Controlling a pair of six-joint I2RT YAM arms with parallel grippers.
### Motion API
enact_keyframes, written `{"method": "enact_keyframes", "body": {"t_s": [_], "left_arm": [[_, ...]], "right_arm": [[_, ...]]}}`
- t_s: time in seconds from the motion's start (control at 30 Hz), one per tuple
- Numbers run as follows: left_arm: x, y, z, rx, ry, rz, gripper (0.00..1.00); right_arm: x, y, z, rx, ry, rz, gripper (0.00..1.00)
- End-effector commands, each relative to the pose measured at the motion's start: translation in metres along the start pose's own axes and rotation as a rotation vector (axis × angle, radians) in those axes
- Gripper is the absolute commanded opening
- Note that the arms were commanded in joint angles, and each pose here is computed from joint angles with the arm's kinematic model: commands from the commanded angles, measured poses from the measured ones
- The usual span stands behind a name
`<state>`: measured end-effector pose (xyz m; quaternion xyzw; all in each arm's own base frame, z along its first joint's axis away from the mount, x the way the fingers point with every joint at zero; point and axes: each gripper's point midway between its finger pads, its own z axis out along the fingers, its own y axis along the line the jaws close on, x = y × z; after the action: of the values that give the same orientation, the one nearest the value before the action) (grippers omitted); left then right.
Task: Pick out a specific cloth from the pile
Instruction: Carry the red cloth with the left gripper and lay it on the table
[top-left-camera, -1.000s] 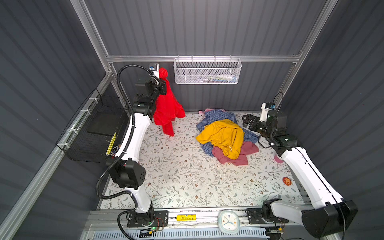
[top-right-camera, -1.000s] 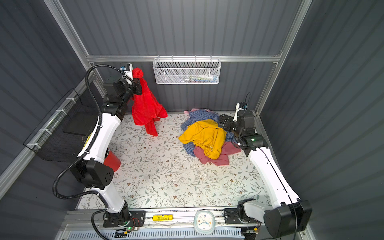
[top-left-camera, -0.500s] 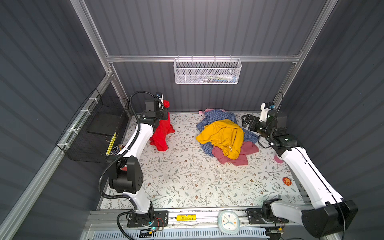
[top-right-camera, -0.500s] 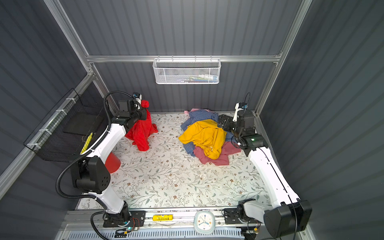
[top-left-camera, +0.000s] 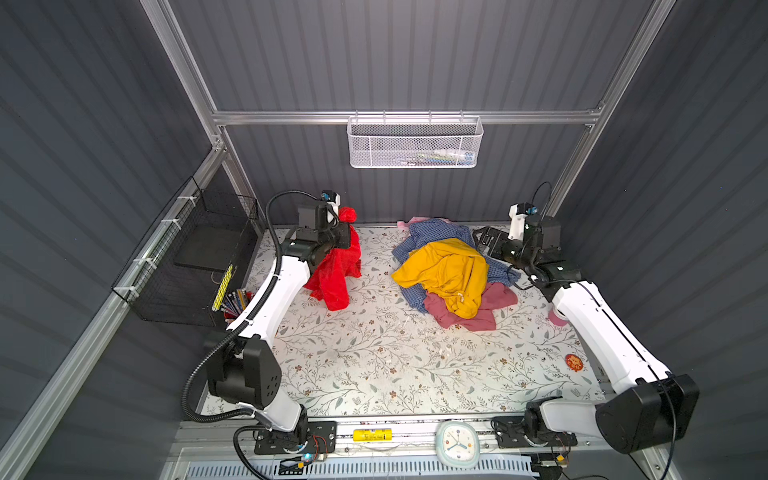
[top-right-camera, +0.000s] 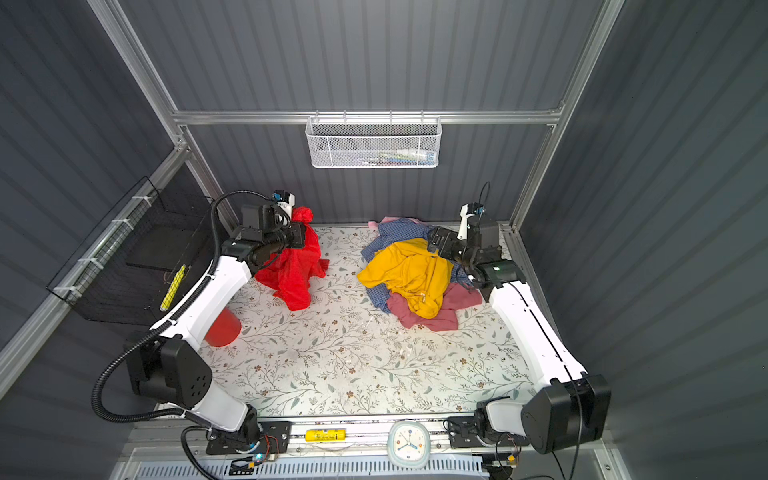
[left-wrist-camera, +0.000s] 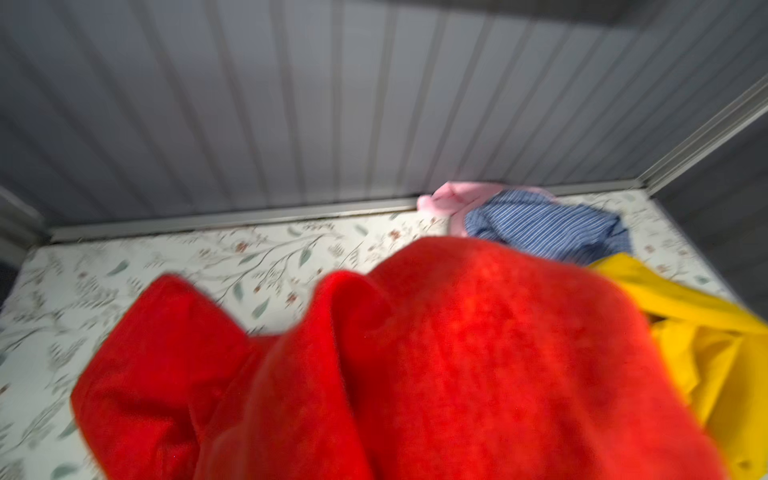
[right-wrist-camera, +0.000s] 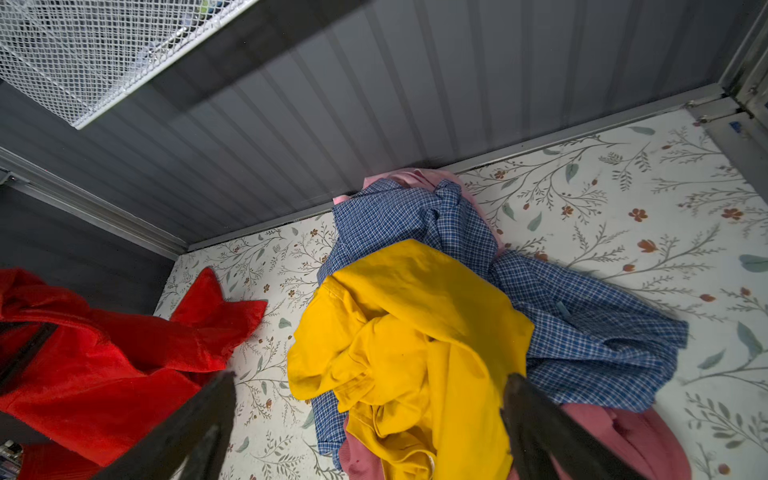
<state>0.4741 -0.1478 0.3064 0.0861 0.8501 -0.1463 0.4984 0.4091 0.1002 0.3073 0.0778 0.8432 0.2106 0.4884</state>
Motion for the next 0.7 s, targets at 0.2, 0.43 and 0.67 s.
{"method": "enact_keyframes", "body": {"t_s": [0.2, 0.43, 0.67], "left_arm": [[0.025, -0.008, 0.015, 0.006, 0.033, -0.117, 0.00], [0.101, 0.043, 0.025, 0.003, 0.176, -0.398, 0.00], [0.129, 0.103, 0.047, -0.079, 0.272, -0.412, 0.00]], "right_arm": [[-0.010, 0.005, -0.016, -0.014, -0.039, 0.000, 0.99], [-0.010, 0.004, -0.019, -0.007, -0.039, -0.014, 0.99], [-0.009, 0.005, -0.018, -0.015, -0.030, -0.018, 0.99]]}}
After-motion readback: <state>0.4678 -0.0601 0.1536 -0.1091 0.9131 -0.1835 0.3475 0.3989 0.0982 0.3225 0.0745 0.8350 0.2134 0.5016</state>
